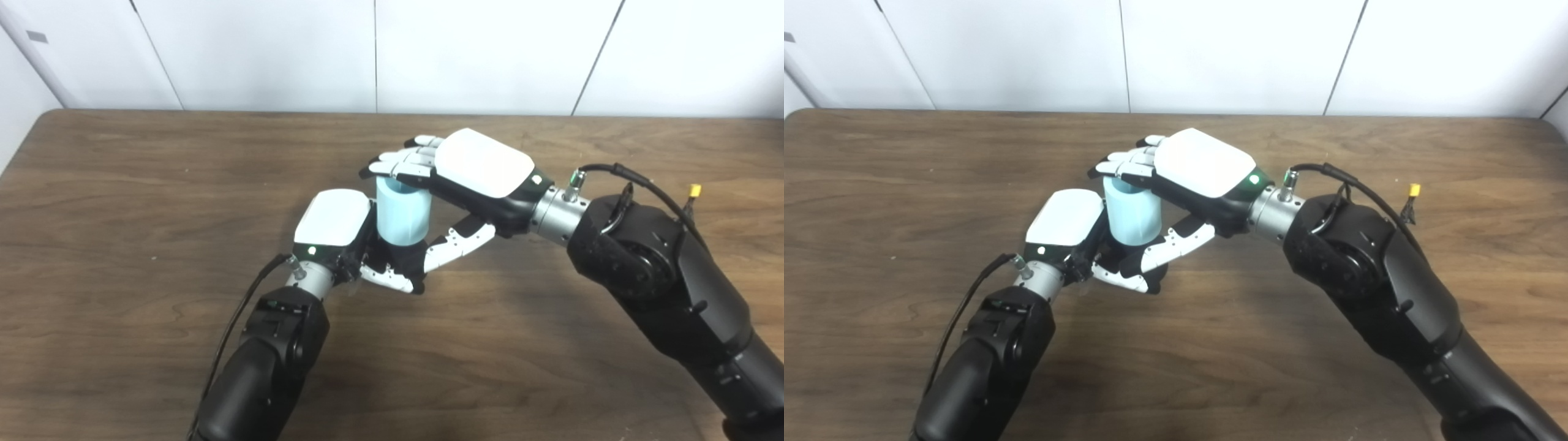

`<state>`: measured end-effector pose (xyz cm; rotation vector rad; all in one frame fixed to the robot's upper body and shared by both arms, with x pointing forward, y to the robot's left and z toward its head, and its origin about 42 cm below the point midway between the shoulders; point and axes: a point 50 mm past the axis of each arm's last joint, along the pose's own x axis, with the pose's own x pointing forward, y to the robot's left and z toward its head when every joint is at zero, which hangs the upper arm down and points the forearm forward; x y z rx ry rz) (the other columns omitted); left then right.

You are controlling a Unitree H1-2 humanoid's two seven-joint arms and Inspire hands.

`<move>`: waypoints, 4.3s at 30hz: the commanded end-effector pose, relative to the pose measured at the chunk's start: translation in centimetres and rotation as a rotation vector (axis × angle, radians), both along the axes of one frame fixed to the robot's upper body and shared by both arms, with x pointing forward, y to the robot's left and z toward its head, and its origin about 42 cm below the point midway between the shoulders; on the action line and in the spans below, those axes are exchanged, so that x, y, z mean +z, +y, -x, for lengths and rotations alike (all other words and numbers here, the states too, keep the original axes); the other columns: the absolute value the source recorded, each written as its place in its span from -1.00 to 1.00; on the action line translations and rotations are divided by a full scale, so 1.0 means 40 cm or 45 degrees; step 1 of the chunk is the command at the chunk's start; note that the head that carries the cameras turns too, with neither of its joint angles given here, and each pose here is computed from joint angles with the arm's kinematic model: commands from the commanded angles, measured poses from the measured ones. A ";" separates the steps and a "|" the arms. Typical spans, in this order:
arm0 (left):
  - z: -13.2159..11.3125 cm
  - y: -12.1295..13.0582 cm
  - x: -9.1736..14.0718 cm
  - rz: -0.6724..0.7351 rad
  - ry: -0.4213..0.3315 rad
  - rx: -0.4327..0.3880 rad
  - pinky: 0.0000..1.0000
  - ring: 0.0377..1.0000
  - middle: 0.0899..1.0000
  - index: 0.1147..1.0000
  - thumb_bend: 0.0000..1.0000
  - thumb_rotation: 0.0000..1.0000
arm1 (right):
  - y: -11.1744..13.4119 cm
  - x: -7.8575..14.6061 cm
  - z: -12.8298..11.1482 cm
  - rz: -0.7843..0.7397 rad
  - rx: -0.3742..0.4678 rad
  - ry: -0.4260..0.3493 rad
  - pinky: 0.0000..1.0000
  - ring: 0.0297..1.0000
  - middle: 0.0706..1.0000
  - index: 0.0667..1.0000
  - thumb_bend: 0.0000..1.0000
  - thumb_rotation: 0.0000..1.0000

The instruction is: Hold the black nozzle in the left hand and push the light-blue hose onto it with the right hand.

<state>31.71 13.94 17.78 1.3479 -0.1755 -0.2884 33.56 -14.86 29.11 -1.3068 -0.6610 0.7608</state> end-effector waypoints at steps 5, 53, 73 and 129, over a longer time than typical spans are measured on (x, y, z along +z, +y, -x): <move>0.001 -0.017 0.026 0.019 -0.035 -0.034 -0.27 -0.12 -0.26 -0.14 0.05 -1.00 | -0.046 -0.164 0.020 0.377 -0.040 0.388 0.77 0.64 0.64 0.63 0.54 1.00; -0.001 -0.015 0.029 0.017 -0.043 -0.033 -0.24 -0.07 -0.16 -0.16 0.05 -1.00 | -0.075 -0.197 0.036 0.441 -0.092 0.615 0.97 0.99 1.00 0.92 0.46 1.00; -0.012 -0.013 0.024 0.016 -0.045 -0.032 -0.28 -0.11 -0.22 -0.15 0.05 -1.00 | -0.077 -0.233 0.034 0.378 -0.126 0.746 1.00 1.00 1.00 0.95 0.42 1.00; -0.006 -0.011 0.033 0.014 -0.028 -0.015 -0.22 -0.07 -0.20 -0.15 0.05 -1.00 | -0.116 0.048 0.010 0.107 -0.103 0.202 0.97 0.99 0.99 0.94 0.37 1.00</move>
